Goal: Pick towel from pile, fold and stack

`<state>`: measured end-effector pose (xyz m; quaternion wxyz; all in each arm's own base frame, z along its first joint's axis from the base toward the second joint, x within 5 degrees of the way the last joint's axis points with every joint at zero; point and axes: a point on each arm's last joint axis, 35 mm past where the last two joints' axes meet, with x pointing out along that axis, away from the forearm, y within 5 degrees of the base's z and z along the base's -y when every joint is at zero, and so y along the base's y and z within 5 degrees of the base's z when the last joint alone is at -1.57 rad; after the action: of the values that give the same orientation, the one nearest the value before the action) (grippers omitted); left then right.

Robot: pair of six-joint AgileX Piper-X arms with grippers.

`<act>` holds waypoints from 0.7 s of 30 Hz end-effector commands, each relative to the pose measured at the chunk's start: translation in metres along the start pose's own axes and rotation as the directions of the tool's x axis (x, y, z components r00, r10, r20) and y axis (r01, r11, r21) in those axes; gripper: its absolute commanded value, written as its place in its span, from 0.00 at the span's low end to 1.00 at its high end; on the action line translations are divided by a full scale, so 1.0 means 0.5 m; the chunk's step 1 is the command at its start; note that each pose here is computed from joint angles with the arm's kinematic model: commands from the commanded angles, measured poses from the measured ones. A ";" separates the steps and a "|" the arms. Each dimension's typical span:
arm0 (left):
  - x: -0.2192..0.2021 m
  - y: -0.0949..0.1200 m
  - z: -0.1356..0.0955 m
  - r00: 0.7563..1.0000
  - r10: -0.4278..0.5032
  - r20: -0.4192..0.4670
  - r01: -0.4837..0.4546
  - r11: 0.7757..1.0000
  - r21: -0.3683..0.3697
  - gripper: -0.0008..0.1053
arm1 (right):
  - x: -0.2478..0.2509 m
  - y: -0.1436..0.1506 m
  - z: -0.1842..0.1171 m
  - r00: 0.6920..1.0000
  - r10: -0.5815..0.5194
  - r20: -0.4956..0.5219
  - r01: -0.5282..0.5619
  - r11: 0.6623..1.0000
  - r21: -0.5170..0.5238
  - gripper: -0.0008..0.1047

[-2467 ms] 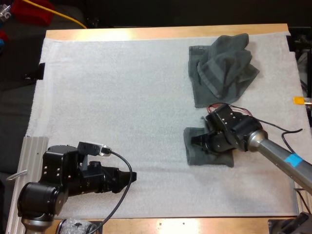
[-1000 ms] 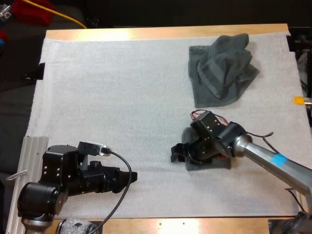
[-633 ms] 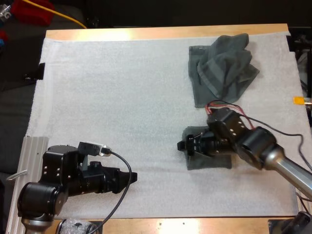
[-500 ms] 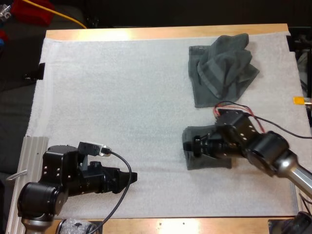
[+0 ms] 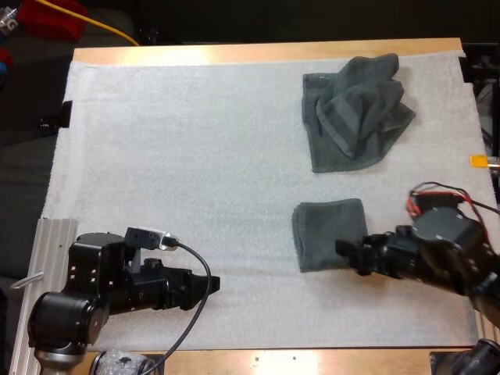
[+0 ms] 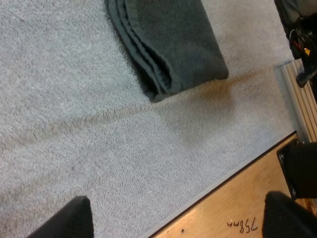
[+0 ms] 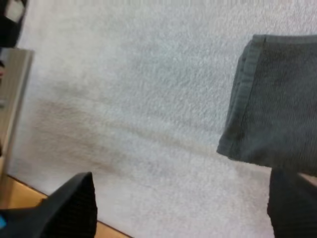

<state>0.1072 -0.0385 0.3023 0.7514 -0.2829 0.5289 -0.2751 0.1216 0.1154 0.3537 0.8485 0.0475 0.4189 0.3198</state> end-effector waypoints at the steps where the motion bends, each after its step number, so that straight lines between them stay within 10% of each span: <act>1: -0.003 -0.004 0.001 1.000 -0.011 0.005 0.011 1.000 0.013 0.65 | -0.021 0.003 -0.003 1.000 0.007 0.027 -0.007 1.000 0.006 0.67; 21: -0.004 -0.016 0.027 0.993 -0.074 0.091 0.067 0.995 0.076 0.69 | -0.100 0.000 -0.021 0.981 -0.027 0.194 0.028 1.000 0.000 0.67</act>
<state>0.1177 -0.0404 0.3104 0.7742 -0.2835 0.4799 -0.2999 0.0919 0.0847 0.3782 0.8874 0.0711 0.3388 0.3045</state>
